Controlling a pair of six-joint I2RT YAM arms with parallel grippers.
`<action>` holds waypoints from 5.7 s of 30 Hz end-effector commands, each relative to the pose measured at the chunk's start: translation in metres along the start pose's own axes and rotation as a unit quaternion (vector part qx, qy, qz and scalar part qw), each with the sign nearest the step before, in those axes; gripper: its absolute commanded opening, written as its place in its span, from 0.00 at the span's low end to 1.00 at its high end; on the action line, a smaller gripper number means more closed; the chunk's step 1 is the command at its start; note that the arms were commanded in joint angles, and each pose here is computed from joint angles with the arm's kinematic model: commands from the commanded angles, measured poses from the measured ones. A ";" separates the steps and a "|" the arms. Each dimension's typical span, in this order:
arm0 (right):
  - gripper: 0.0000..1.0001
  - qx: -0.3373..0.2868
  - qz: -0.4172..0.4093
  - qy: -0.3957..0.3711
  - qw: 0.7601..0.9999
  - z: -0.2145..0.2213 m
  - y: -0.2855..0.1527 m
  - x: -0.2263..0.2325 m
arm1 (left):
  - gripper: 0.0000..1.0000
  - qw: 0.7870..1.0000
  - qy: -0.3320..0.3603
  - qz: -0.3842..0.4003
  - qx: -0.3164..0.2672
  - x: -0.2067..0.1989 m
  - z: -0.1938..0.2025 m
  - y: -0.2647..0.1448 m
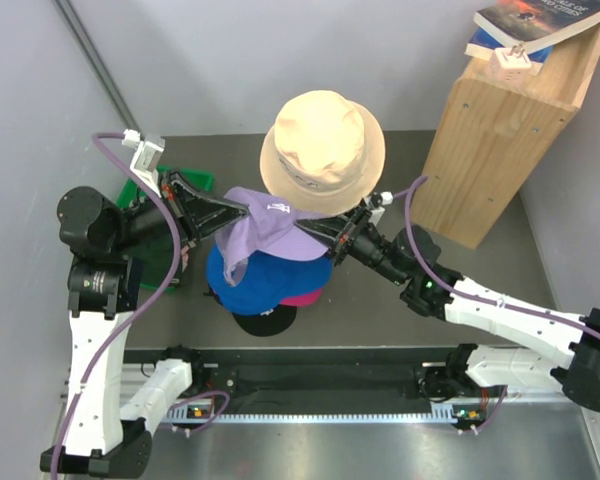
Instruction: Stack the hats
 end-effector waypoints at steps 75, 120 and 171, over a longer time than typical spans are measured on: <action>0.00 -0.006 0.074 -0.253 0.964 -0.033 -0.003 -0.125 | 0.99 0.766 0.057 -0.613 -0.182 0.136 -0.040 -0.106; 0.84 -0.094 0.287 -0.388 0.871 -0.107 -0.072 -0.177 | 0.99 0.680 -0.017 -0.732 -0.017 0.194 0.072 -0.143; 0.94 -0.207 0.259 -0.466 0.820 -0.187 -0.097 -0.028 | 0.07 0.522 0.053 -0.841 -0.129 0.252 0.015 -0.231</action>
Point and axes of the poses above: each gripper's point midway between its finger pads, its own y axis out along the fingers, its own x axis along the line the jaws close on, z = x × y, the point moved 4 cm from there along -y, back along the fingers, and after that the axes turned 1 degree about y, right-handed, at the moved point
